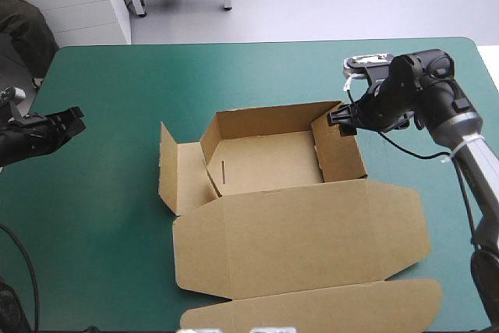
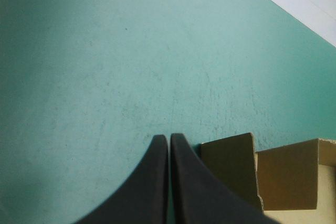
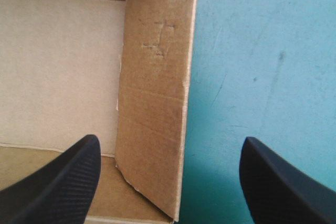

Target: Fold the box

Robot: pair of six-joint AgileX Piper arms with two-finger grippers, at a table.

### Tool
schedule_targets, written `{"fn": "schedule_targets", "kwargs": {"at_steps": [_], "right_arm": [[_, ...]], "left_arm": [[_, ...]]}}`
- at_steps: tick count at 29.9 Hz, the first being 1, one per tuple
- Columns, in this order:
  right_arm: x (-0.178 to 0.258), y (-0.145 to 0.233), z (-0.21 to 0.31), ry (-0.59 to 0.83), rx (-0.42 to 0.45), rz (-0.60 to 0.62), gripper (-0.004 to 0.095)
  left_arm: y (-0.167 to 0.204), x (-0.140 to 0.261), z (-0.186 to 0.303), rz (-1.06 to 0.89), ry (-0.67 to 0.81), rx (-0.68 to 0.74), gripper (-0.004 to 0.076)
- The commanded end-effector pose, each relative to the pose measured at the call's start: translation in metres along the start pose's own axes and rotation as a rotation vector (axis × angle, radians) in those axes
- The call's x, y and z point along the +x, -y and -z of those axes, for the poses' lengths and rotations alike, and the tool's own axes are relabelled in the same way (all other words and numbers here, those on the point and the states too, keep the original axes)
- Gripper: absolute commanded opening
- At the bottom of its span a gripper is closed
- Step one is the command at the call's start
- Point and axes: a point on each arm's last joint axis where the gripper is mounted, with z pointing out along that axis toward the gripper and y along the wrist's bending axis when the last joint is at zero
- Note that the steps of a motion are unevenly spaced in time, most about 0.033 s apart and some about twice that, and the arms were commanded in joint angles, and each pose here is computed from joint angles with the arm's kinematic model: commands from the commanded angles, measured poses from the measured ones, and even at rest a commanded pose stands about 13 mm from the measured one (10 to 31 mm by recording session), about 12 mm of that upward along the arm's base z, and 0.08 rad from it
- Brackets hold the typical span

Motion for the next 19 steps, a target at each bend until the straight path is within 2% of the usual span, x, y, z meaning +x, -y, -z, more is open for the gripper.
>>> {"fn": "schedule_targets", "kwargs": {"at_steps": [1, 9, 19], "right_arm": [[-0.002, 0.001, -0.007, -0.015, 0.006, 0.000, 0.0683], [-0.013, 0.002, -0.060, -0.085, 0.007, 0.003, 0.0683], [-0.017, 0.003, -0.077, -0.093, 0.004, -0.003, 0.0683]], "left_arm": [[0.014, -0.007, 0.013, 0.006, 0.071, 0.042, 0.0000], [0.013, -0.008, 0.013, 0.006, 0.076, 0.039, 0.0000], [0.013, -0.008, 0.013, -0.004, 0.078, 0.031, 0.0000]]}}
